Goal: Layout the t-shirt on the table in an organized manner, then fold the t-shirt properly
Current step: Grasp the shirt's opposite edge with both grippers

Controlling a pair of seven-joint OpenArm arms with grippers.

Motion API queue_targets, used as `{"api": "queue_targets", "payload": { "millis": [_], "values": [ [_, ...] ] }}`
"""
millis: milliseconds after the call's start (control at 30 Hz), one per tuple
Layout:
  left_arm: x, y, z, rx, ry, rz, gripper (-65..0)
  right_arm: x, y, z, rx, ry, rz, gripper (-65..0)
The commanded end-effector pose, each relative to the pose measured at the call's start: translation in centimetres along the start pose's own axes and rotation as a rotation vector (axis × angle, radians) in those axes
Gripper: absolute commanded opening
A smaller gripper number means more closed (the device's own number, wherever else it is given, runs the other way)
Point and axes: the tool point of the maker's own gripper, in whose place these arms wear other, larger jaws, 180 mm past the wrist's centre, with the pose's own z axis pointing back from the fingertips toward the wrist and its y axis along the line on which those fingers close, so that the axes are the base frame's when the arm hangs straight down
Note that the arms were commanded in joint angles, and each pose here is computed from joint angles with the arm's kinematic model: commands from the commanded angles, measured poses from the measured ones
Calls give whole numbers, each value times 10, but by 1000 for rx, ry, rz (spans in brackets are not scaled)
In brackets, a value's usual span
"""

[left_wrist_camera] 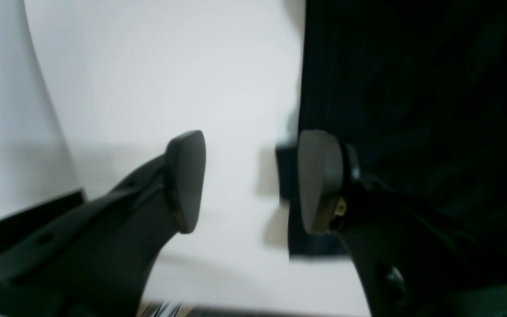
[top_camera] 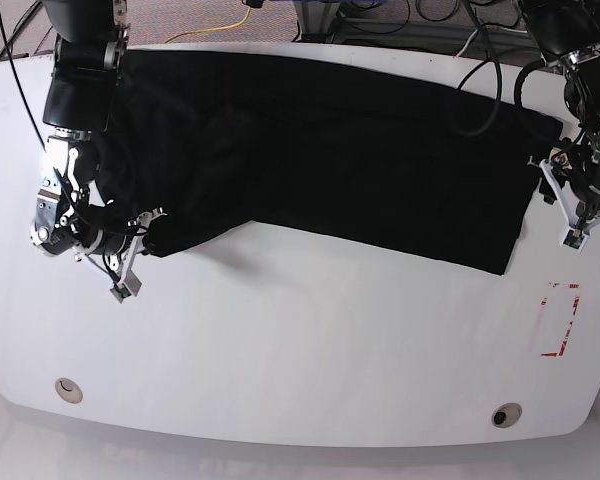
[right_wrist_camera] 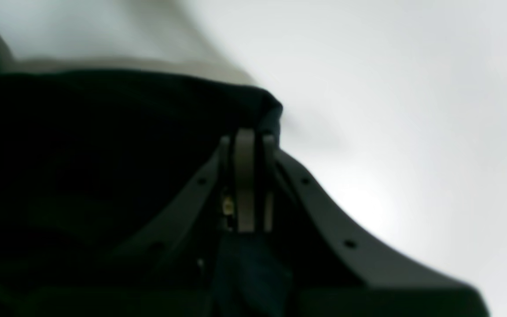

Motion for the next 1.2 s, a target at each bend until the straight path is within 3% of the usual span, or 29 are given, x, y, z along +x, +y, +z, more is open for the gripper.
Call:
{"api": "queue_targets", "payload": {
  "millis": [0,300,600,933,1167],
  "values": [
    [14,10,0,14,-35,12,-332,27,-8,19,-46,-62,53,-650],
    [42,8,-17,-41,-84,93,-332,50,-2,48,-117,-91,160,-650],
    [59,-5,-25,-30,-116,24,-332,79,-4,105,-266,-161,277,-650],
    [55,-15,-28,-44,-95,-2,-332,77,-13,119,-313,-154,307,-650],
    [55,-15,-29,-44,-97,-2,-332,37,-6,100,-272,-60,288,-650]
  ]
}}
